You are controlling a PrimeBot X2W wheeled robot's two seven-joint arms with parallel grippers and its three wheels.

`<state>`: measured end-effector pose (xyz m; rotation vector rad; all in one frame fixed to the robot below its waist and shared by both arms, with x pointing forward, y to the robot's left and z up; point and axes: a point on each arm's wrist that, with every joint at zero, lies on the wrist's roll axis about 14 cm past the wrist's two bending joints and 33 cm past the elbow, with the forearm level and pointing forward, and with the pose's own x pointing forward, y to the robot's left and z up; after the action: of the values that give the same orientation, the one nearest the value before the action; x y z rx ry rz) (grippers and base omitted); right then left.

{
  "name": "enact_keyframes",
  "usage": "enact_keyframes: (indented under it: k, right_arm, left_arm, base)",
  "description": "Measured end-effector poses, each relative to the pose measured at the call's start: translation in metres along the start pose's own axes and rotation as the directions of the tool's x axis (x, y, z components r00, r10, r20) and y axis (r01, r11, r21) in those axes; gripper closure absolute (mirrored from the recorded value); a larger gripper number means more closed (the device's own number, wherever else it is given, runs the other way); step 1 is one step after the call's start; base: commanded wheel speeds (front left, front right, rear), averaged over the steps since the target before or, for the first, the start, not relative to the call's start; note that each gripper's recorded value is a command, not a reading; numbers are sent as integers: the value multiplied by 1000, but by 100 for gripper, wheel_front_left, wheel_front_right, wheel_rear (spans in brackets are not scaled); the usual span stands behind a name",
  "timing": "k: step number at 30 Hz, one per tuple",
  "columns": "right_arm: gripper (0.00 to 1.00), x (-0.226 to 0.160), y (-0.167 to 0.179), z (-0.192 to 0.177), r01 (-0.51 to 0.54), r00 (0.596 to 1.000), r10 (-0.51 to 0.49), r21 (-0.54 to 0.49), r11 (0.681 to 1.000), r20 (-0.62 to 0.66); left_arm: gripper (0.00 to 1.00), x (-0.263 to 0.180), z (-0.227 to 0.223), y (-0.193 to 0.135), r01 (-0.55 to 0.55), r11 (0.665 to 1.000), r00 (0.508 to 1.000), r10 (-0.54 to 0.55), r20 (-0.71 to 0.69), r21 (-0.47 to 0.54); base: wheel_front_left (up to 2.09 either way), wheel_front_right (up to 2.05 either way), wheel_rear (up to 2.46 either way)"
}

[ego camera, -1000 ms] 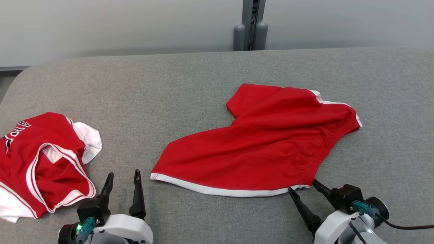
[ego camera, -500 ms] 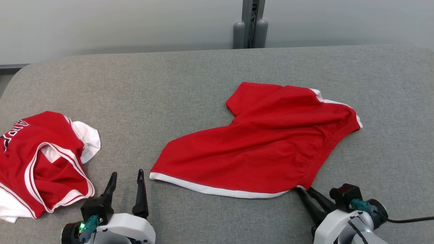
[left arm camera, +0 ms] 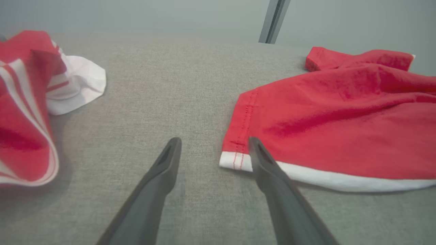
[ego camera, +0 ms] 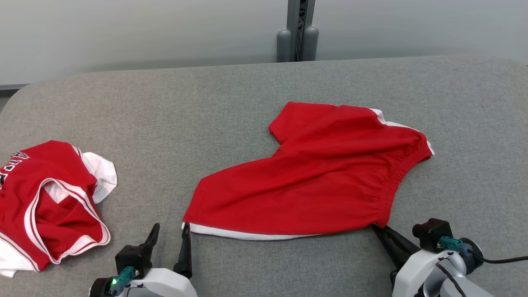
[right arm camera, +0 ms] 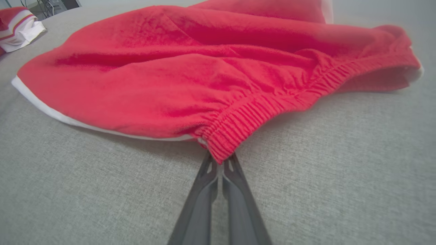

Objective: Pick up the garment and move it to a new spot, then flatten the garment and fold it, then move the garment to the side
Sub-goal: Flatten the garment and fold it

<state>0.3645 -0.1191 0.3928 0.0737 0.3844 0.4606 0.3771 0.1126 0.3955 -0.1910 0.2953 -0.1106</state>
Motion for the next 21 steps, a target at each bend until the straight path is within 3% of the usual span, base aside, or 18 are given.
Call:
enact_keyframes:
  k: [15, 21]
  right_arm:
    - [100, -5, -10, -2, 22, 1000, -22, -5, 1000, -14]
    - [100, -5, -10, -2, 25, 1000, -25, -1, 1000, -13]
  left_arm:
    - [0, 1, -36, -26, 135, 990, 983, -130, -132, 32]
    - [0, 1, -35, -26, 139, 989, 983, -131, -129, 50]
  base:
    - [0, 0, 0]
    - [0, 0, 0]
